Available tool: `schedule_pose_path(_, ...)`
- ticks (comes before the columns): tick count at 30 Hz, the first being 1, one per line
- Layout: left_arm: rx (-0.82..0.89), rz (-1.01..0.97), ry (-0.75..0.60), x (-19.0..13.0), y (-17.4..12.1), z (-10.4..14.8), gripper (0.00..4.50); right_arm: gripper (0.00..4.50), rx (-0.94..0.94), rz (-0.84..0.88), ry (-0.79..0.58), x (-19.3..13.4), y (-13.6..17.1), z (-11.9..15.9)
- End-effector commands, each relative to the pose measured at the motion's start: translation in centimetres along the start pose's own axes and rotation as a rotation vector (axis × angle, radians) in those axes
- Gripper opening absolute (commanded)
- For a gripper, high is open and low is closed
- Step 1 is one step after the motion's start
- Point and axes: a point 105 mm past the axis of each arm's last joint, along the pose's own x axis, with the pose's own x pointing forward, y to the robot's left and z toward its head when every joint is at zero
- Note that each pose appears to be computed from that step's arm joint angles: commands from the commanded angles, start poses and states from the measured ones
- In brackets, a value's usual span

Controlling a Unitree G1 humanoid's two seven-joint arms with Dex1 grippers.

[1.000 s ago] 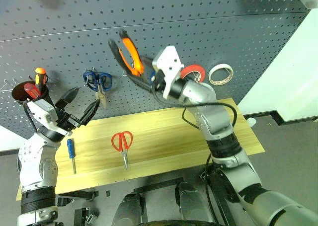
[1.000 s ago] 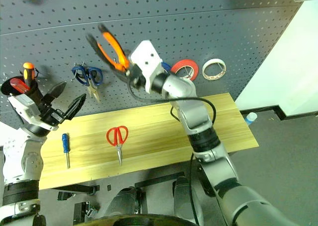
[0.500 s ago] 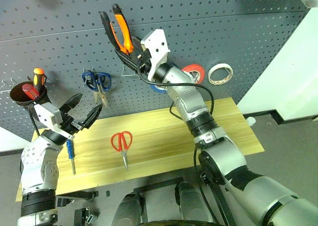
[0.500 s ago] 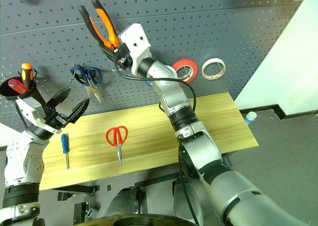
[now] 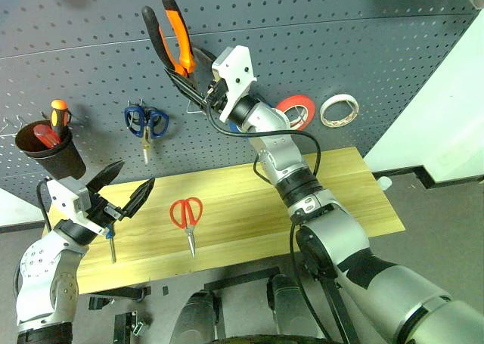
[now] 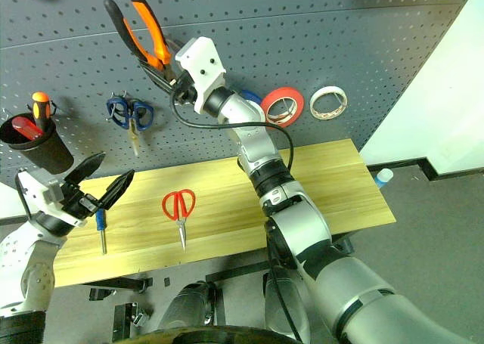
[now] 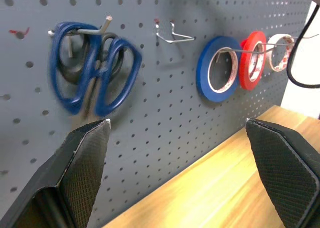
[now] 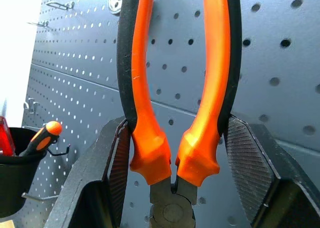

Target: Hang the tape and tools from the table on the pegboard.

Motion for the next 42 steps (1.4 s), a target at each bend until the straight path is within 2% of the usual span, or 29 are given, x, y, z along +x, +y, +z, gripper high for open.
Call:
schedule_pose_path(1,0.029,0.005,-0.027,-0.5,-0.1,1.5,4.50,2.44,-0.033,-0.005,-0.096,0.8,-0.3,2.2)
schedule_pose_path(11,-0.005,0.002,-0.006,-1.1,-1.1,1.2,4.50,2.44,-0.033,-0.036,-0.110,0.8,-1.2,2.1)
schedule_pose_path(19,-0.009,0.013,-0.004,-1.4,-1.0,1.0,4.50,2.44,-0.032,-0.029,-0.127,1.4,-0.8,2.2)
schedule_pose_path(34,-0.007,0.022,-0.011,-1.6,-0.9,0.9,4.50,2.44,-0.068,-0.046,-0.032,1.4,-0.5,0.0)
schedule_pose_path(40,-0.004,0.024,-0.016,-1.7,-0.7,1.0,4.50,4.45,-0.090,-0.063,-0.036,1.0,-1.1,0.1)
schedule_pose_path(42,-0.003,0.024,-0.017,-1.7,-0.6,0.9,4.50,4.49,-0.110,-0.068,-0.049,0.9,-1.3,0.4)
